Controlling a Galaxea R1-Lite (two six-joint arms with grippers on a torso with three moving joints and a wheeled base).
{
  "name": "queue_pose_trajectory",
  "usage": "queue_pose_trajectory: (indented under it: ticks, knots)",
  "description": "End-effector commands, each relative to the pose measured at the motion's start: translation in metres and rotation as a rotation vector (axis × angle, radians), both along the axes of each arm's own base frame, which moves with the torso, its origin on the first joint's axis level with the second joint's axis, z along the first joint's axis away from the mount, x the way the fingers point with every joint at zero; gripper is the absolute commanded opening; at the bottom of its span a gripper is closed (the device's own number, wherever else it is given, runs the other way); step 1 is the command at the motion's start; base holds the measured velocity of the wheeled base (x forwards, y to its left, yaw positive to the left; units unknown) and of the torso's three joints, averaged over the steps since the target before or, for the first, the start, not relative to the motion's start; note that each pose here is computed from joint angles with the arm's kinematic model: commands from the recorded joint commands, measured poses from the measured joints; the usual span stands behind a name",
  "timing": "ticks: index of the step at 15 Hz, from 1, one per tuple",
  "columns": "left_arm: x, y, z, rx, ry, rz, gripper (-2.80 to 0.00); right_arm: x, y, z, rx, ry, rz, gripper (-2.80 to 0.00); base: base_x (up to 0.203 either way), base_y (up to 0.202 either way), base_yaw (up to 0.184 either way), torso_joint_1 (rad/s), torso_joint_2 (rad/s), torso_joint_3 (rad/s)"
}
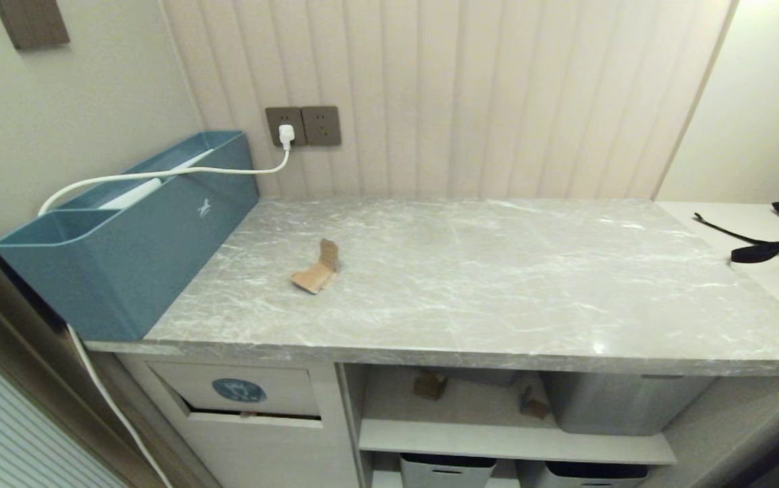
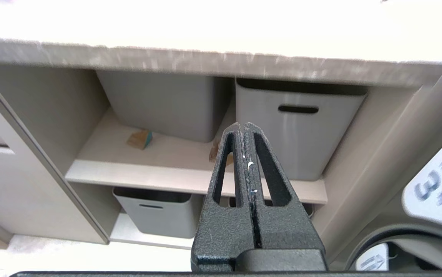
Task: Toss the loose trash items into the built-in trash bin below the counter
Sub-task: Pick up the garbage
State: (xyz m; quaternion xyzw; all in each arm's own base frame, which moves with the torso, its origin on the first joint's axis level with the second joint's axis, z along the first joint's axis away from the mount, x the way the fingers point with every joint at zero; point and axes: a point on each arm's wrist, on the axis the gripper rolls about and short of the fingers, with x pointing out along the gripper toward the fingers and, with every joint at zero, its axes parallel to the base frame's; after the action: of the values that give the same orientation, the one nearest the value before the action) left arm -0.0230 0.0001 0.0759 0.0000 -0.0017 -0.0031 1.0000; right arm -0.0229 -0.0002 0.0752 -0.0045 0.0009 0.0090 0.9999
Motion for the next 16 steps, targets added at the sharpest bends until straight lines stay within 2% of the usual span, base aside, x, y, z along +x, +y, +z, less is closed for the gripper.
queue_pose_trajectory:
  ticks: [1, 5, 8, 10, 11, 12, 14, 16]
  knots:
    - [0.000, 0.000, 0.000, 0.000, 0.001, 0.000, -2.80, 0.000, 0.000, 0.000, -0.001, 0.002, 0.002, -2.80, 0.000, 0.000, 0.000, 0.270, -0.58, -0.304]
    - [0.000, 0.000, 0.000, 0.000, 0.000, 0.002, -2.80, 0.000, 0.000, 0.000, -0.005, 0.001, 0.000, -2.80, 0.000, 0.000, 0.000, 0.260, -0.55, -0.287]
    - [-0.002, 0.000, 0.009, 0.025, -0.029, -0.002, -2.80, 0.000, 0.000, 0.000, -0.019, 0.002, 0.006, -2.80, 0.000, 0.000, 0.000, 0.057, -0.10, -0.057]
    - [-0.009, 0.000, 0.053, 0.048, -0.109, -0.014, -2.80, 0.000, 0.000, -0.001, -0.017, 0.004, 0.003, -2.80, 0.000, 0.000, 0.000, 0.000, 0.00, 0.000]
    - [-0.007, 0.000, 0.079, 0.047, -0.120, -0.030, -2.80, 0.000, 0.000, 0.000, -0.011, 0.002, 0.002, -2.80, 0.000, 0.000, 0.000, 0.000, 0.00, 0.000]
    - [0.002, -0.001, 0.107, 0.033, -0.099, -0.054, -2.80, 0.000, 0.000, 0.000, -0.010, 0.002, 0.000, -2.80, 0.000, 0.000, 0.000, 0.000, 0.00, 0.000]
    - [0.041, -0.003, 0.150, -0.033, 0.011, -0.120, -2.80, 0.000, 0.000, 0.000, -0.029, 0.000, 0.013, -2.80, 0.000, 0.000, 0.000, 0.000, 0.00, 0.000]
    - [0.097, -0.007, 0.180, -0.128, 0.135, -0.168, -2.80, 0.000, 0.000, 0.000, -0.058, 0.000, 0.016, -2.80, 0.000, 0.000, 0.000, 0.000, 0.00, 0.000]
